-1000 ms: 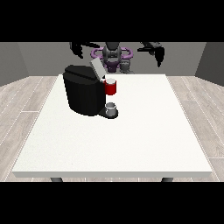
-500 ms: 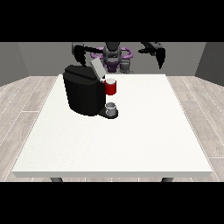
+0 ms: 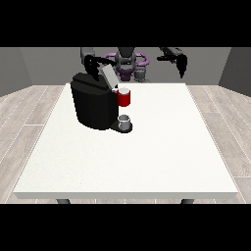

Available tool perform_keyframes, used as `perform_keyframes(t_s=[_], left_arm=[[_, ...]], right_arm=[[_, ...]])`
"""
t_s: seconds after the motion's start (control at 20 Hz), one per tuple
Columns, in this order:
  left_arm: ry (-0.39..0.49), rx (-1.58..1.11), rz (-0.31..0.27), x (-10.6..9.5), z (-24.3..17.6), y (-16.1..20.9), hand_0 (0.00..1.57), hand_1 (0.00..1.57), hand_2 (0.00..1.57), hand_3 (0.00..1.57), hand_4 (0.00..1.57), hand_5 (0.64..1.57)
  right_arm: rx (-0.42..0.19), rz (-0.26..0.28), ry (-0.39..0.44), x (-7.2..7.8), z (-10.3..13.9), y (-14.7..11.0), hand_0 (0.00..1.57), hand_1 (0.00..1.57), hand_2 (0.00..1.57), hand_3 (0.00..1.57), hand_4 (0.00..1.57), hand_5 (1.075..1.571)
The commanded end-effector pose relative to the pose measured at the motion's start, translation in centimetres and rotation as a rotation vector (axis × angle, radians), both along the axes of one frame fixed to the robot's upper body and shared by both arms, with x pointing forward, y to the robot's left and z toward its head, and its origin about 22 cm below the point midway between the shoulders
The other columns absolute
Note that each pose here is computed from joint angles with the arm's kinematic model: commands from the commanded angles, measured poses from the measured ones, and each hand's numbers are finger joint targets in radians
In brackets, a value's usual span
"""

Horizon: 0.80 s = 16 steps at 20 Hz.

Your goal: Insert the coffee pod into the coffee machine and close the lid

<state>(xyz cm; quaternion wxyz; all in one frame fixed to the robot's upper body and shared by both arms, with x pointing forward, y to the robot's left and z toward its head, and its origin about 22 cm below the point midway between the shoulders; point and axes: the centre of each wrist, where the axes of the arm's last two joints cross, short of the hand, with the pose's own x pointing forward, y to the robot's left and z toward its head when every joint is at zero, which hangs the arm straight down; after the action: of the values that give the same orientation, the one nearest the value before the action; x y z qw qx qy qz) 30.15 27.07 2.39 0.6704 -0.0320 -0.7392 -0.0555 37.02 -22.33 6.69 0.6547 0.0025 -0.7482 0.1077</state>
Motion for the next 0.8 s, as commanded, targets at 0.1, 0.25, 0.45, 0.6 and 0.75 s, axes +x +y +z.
perform_keyframes(t_s=[0.1,0.25,0.45,0.6,0.75], left_arm=[[-0.016,0.015,-0.012,-0.7,-1.5,-0.6,0.0,0.0,0.0,0.0,0.0,1.571],[-0.006,0.015,0.018,-0.6,-0.9,0.8,0.0,0.0,0.0,0.0,0.0,1.571],[-0.028,0.019,0.007,0.1,-0.9,0.2,0.0,0.0,0.0,0.0,0.0,1.571],[-0.01,0.015,0.032,-0.1,-1.1,0.6,0.0,0.0,0.0,0.0,0.0,1.571],[-0.028,0.025,0.017,0.3,0.0,0.5,0.0,0.0,0.0,0.0,0.14,1.571]], right_arm=[[-0.008,0.018,-0.031,1.4,1.0,1.1,0.0,0.0,0.0,0.0,0.0,1.571],[-0.017,0.025,0.004,1.2,0.1,0.8,0.0,0.0,0.0,0.0,0.0,1.571],[-0.032,0.059,-0.034,2.0,1.1,2.3,0.0,0.0,0.0,0.0,0.0,1.571],[-0.038,0.058,-0.019,2.0,1.4,4.2,0.0,0.0,0.0,0.0,0.0,1.571],[-0.022,0.049,-0.064,2.8,1.9,2.6,0.0,0.0,0.0,0.0,0.0,1.571]])
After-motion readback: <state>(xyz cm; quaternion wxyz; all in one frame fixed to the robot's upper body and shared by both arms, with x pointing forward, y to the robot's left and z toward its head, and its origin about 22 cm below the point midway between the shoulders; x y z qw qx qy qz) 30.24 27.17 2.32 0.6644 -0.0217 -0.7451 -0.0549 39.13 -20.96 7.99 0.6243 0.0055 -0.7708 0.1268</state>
